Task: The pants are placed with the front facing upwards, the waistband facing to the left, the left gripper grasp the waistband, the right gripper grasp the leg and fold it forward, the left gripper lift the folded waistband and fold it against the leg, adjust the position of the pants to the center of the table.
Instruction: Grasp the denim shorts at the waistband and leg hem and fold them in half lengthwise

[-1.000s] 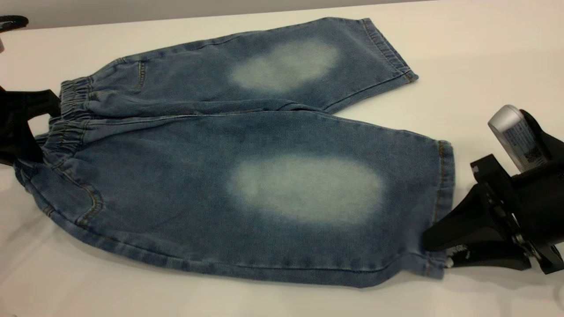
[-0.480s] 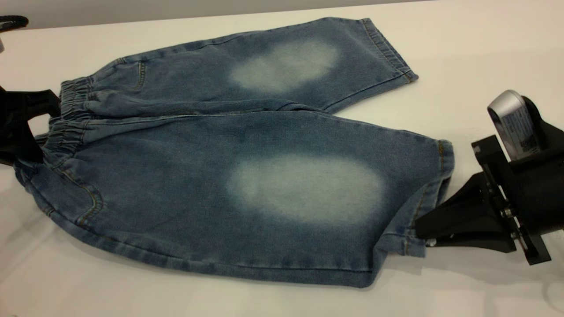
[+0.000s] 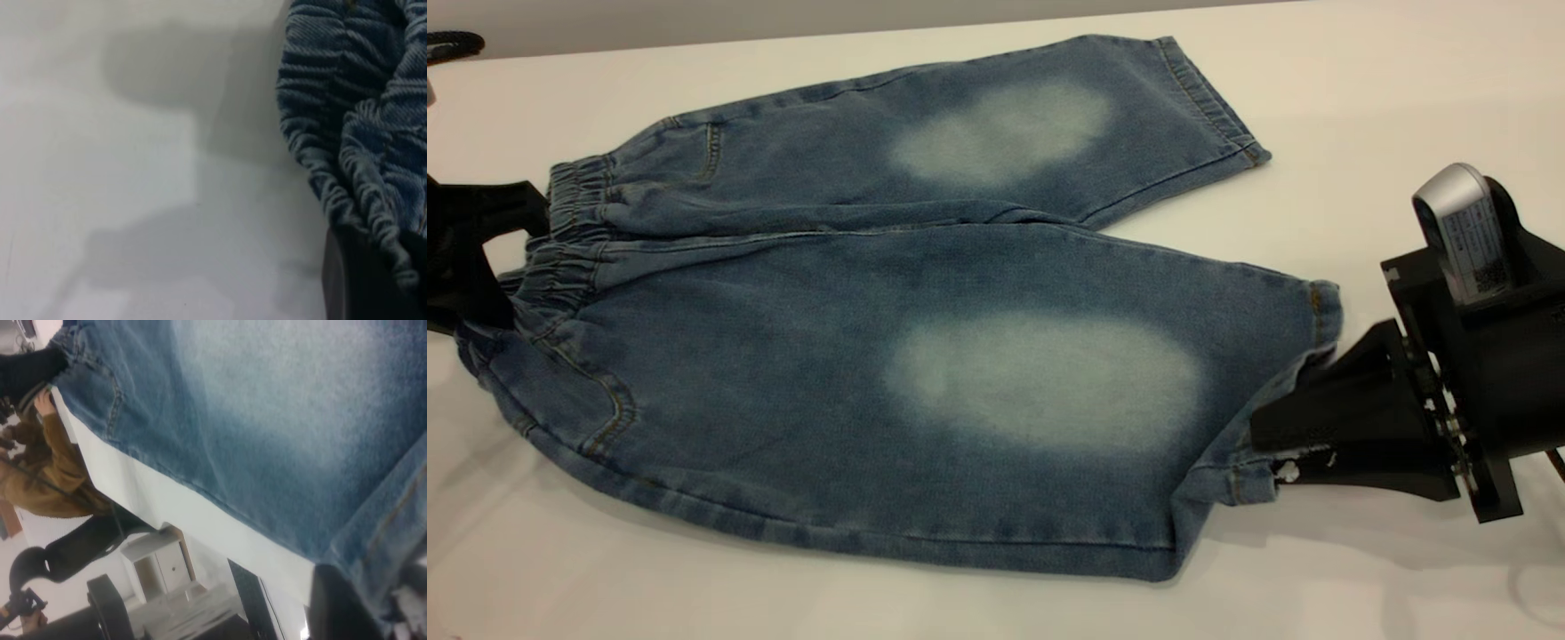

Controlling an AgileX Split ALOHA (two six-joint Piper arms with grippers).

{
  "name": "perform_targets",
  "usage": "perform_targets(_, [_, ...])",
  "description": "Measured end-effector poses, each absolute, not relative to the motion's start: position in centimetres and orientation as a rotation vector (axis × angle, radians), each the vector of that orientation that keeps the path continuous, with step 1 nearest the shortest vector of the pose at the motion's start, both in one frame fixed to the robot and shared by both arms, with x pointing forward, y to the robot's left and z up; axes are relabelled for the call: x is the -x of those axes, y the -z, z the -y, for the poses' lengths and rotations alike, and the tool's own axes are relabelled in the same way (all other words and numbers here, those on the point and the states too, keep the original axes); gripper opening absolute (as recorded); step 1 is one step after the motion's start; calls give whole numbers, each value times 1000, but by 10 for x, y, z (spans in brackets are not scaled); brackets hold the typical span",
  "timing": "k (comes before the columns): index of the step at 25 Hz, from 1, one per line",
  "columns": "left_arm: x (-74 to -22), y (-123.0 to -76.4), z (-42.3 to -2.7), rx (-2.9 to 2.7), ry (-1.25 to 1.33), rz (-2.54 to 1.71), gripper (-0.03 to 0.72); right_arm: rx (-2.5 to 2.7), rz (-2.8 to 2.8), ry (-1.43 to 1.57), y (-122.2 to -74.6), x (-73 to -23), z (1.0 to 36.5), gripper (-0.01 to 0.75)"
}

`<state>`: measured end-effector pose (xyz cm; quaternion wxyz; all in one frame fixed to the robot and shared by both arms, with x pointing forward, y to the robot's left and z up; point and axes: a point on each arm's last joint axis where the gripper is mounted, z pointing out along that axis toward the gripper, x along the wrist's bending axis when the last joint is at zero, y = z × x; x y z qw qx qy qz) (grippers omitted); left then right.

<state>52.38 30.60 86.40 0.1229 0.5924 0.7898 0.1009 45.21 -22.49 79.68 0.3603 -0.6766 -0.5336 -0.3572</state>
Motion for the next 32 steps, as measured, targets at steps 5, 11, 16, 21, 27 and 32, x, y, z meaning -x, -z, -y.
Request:
perform_targets(5, [-524, -864, -306, -1728, -294, -2304, 116, 1751, 1372, 921, -797, -453, 225, 256])
perform_targets(11, [-524, -864, -306, -1728, -294, -2304, 116, 1754, 1372, 921, -796, -453, 225, 222])
perform_targets(16, [-524, -864, -306, -1728, -294, -2304, 116, 1731, 1397, 914, -796, -453, 220, 230])
perform_targets(21, [-524, -864, -306, -1728, -294, -2304, 116, 1667, 1510, 889, -794, -459, 201, 239])
perform_targets(27, [-523, -864, -306, -1736, -292, -2304, 116, 1711, 1595, 826, -787, -460, 199, 239])
perform_targets(32, [-523, -864, -306, -1756, -295, -2290, 116, 1731, 1614, 805, -785, -460, 201, 239])
